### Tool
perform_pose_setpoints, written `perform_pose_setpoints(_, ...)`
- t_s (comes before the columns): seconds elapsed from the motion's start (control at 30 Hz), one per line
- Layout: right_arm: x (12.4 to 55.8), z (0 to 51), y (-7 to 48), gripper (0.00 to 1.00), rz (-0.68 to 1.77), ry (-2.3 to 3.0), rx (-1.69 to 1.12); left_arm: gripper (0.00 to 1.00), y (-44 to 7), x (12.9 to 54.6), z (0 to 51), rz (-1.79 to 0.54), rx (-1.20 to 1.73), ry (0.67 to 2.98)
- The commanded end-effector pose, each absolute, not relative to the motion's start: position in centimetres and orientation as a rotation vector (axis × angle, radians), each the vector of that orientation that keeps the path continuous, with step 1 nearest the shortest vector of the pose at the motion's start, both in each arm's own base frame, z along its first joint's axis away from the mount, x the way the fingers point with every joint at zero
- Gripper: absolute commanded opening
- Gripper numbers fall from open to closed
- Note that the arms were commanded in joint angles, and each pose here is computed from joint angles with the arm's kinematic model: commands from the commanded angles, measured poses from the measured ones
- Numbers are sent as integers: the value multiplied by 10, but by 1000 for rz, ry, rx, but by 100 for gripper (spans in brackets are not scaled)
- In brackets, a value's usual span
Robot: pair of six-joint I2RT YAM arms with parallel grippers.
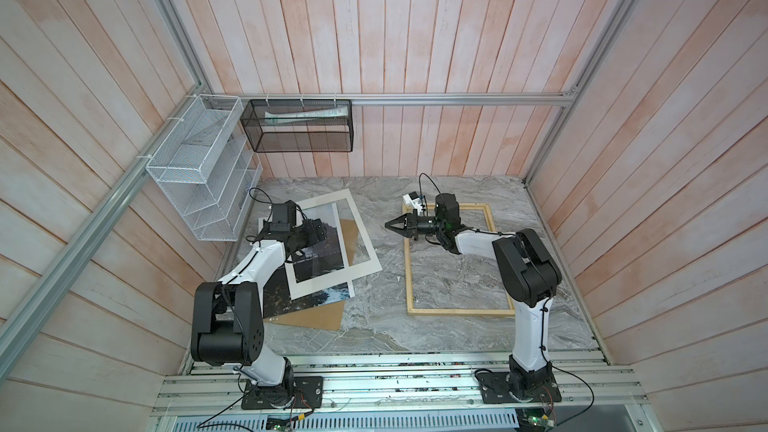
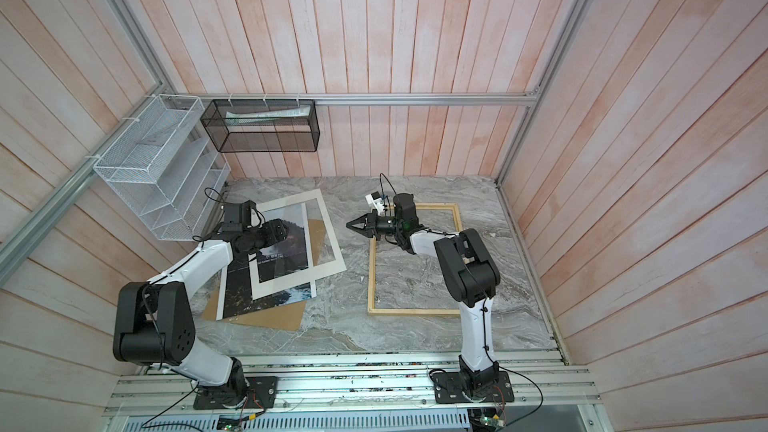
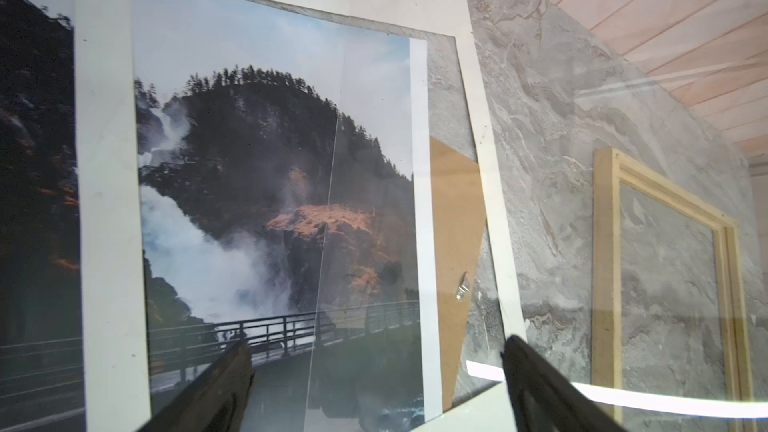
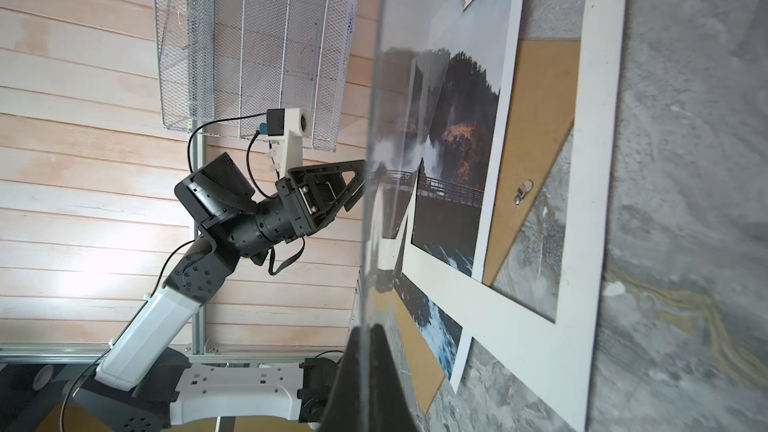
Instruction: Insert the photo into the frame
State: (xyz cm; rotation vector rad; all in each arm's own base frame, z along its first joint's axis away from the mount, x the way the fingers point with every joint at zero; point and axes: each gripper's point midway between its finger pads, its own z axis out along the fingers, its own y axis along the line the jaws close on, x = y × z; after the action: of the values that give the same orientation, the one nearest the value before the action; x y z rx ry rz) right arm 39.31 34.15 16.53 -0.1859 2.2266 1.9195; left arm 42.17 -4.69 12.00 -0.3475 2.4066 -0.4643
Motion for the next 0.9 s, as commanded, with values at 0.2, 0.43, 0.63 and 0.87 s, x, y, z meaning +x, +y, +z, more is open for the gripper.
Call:
perform_pose_setpoints(0.2, 355, 159, 286, 0, 1630, 2327, -369, 95, -96, 425, 123, -625, -234, 2371)
perform_pose_setpoints(0.43, 338, 149, 230, 0, 1461, 2389, -399, 95, -140, 417, 113, -767, -163, 2370)
perform_pose_setpoints(0.63, 371, 142, 174, 0, 1315, 2365, -265, 95, -178, 409, 92, -832, -112, 2422)
perform_pose_setpoints(0.87, 403, 104, 95, 0, 1106, 2481, -45, 94, -215, 393, 82, -897, -31, 2468)
